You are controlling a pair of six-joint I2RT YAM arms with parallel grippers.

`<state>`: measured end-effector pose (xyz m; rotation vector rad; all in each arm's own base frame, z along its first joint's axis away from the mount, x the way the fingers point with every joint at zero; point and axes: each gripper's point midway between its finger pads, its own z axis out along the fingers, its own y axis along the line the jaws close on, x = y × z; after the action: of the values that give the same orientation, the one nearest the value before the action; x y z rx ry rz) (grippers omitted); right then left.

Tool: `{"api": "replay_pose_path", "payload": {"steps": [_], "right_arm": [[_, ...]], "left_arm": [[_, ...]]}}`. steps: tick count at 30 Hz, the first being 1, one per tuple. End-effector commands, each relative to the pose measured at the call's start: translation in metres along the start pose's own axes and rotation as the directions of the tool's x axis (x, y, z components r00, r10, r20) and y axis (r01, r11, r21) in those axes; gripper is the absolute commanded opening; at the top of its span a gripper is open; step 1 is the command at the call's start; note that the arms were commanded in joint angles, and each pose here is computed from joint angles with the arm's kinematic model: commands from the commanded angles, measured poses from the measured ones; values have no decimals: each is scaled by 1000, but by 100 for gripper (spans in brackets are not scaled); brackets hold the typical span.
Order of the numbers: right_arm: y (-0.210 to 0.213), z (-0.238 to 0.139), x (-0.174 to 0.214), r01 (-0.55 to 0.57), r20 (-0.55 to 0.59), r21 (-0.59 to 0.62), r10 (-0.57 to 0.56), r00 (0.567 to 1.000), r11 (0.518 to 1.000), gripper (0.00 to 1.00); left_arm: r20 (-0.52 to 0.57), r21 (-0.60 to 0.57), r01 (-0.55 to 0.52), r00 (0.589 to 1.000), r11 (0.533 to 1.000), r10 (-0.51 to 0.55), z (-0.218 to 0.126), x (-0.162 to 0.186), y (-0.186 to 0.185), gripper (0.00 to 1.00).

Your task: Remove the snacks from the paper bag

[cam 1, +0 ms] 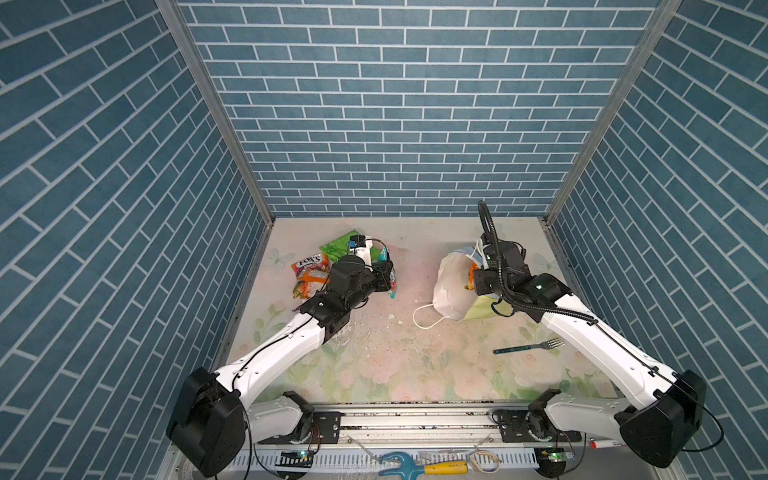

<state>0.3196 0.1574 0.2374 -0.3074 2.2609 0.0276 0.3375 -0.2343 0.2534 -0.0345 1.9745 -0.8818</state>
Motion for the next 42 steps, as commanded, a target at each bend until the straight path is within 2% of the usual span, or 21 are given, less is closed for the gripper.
{"api": "replay_pose_path", "payload": {"steps": [1,11,20,24,31,42], "right_arm": [[-3,-4,-13,27,24,14,-27,999,1000,0],[8,-8,-30,106,56,-41,-104,993,993,0],[23,-23,-16,214,114,-164,-197,974,963,0],[16,-30,-10,206,147,-144,-185,972,968,0],[21,-43,0,230,198,-199,-190,962,953,0],[14,-43,14,269,194,-173,-235,953,948,0]], "left_arm": [[48,16,-20,999,1000,19,-7,-14,-6,0],[43,-12,-4,999,1000,5,-2,-14,7,0],[36,-14,-2,999,1000,2,1,-13,8,0],[32,-21,-3,999,1000,3,4,-12,11,0],[24,-35,-1,1000,999,2,8,-9,15,0],[26,-44,2,1000,999,-1,6,-11,19,0]]}}
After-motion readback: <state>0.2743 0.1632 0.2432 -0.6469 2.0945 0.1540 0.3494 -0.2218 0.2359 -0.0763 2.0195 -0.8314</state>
